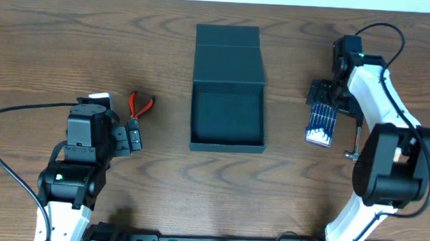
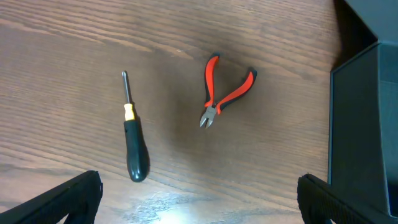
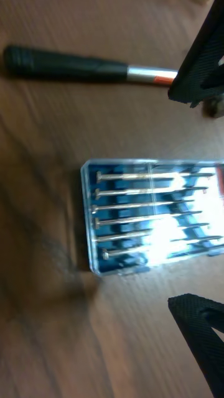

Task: Pack container
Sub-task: 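Move the right gripper over the blue screwdriver set case and lower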

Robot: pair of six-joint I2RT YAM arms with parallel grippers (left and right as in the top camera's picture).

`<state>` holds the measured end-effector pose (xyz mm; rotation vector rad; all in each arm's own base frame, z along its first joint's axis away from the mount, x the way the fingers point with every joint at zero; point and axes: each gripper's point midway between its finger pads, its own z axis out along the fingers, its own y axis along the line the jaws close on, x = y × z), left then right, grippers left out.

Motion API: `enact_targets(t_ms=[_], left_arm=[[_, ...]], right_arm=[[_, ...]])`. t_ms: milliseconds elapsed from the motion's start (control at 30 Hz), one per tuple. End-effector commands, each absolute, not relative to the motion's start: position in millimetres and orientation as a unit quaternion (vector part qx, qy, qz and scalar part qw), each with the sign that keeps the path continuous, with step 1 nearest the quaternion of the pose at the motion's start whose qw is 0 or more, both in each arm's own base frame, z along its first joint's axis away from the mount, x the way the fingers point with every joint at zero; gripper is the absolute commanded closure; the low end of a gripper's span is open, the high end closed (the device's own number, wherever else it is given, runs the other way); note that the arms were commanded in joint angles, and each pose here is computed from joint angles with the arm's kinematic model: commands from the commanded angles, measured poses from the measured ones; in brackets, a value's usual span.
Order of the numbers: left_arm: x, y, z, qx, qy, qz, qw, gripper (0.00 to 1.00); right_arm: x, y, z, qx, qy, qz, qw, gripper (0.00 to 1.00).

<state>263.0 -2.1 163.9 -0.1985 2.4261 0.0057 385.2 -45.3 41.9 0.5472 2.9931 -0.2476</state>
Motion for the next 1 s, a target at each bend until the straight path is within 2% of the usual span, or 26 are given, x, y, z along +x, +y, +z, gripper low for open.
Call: enact_targets(t_ms=[0,433,967], left_arm=[[266.1,1.4,172.5,-0.088,0.930,0.005,0.356,0.02],[266.2,1.5,172.7,-0.087,0.930,0.005,0.357,0.01],[266.1,1.5,172.7,-0.087,0.930,0.005,0.357,0.01]], right_arm=[[387.6,-43.8,24.8,0.187,0.979,-0.081,0.029,0.01],[381.6,-34.1,-6.6,0.185,0.981,-0.059,-0.008,0.01],[346.3,-24.9,-39.5,0.184,0.981,-0.042,-0.048,0.01]])
